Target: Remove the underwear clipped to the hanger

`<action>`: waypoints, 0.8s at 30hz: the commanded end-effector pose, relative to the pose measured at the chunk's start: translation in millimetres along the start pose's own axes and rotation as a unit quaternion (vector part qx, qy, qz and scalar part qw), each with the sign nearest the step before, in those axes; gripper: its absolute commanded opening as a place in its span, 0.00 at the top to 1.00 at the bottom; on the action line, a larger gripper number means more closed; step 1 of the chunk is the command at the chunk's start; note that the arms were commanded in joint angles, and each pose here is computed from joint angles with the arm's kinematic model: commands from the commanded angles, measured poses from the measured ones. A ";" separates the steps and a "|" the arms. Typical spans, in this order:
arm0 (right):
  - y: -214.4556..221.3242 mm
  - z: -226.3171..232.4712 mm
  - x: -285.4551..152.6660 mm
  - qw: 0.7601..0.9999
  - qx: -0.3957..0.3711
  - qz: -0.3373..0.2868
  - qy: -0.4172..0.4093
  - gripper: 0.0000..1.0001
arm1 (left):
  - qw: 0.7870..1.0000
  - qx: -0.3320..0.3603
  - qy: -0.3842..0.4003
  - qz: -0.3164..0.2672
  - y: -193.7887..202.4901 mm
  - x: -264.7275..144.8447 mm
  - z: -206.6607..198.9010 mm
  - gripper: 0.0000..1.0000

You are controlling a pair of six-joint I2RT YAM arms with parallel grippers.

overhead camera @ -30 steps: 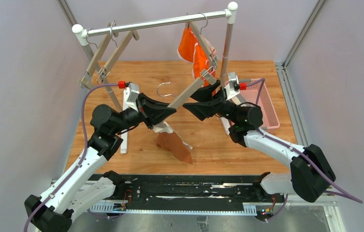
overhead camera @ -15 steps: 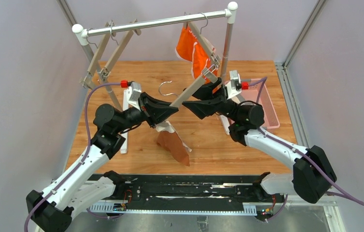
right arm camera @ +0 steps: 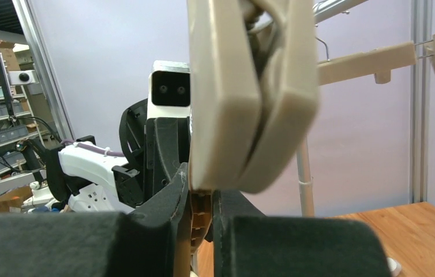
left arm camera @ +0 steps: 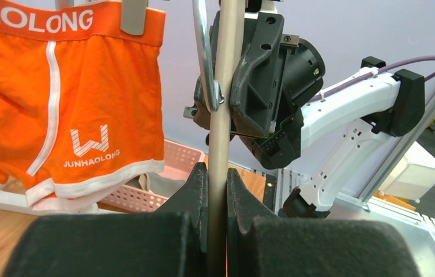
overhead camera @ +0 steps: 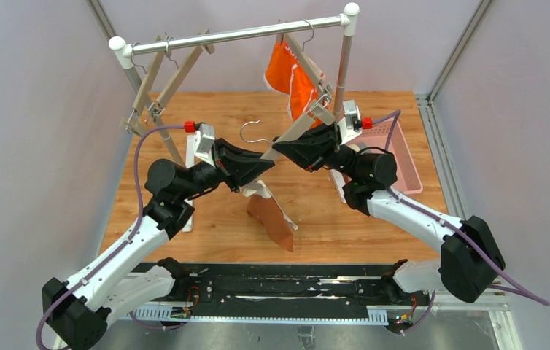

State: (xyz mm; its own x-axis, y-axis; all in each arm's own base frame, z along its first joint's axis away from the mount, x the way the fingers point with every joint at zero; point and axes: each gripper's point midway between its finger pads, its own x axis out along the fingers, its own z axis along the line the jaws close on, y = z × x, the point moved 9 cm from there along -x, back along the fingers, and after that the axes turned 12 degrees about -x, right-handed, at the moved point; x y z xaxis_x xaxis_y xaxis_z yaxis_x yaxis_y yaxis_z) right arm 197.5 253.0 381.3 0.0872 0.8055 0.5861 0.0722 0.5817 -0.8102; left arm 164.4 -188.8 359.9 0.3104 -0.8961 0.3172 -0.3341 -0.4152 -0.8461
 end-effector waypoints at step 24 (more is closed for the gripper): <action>-35.1 23.9 1.4 0.998 -0.052 -0.038 -0.020 0.99 | 0.997 0.039 -0.070 0.019 28.9 -35.1 2.8 0.28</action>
State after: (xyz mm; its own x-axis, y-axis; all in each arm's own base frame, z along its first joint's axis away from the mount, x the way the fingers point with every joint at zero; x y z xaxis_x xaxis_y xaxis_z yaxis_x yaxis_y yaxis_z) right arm 183.7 245.8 387.7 0.0708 0.8105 0.5814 0.1099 0.5730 -0.8122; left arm 148.3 -174.9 331.5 0.3811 -0.8868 0.2612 -0.3175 -0.3909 -0.8639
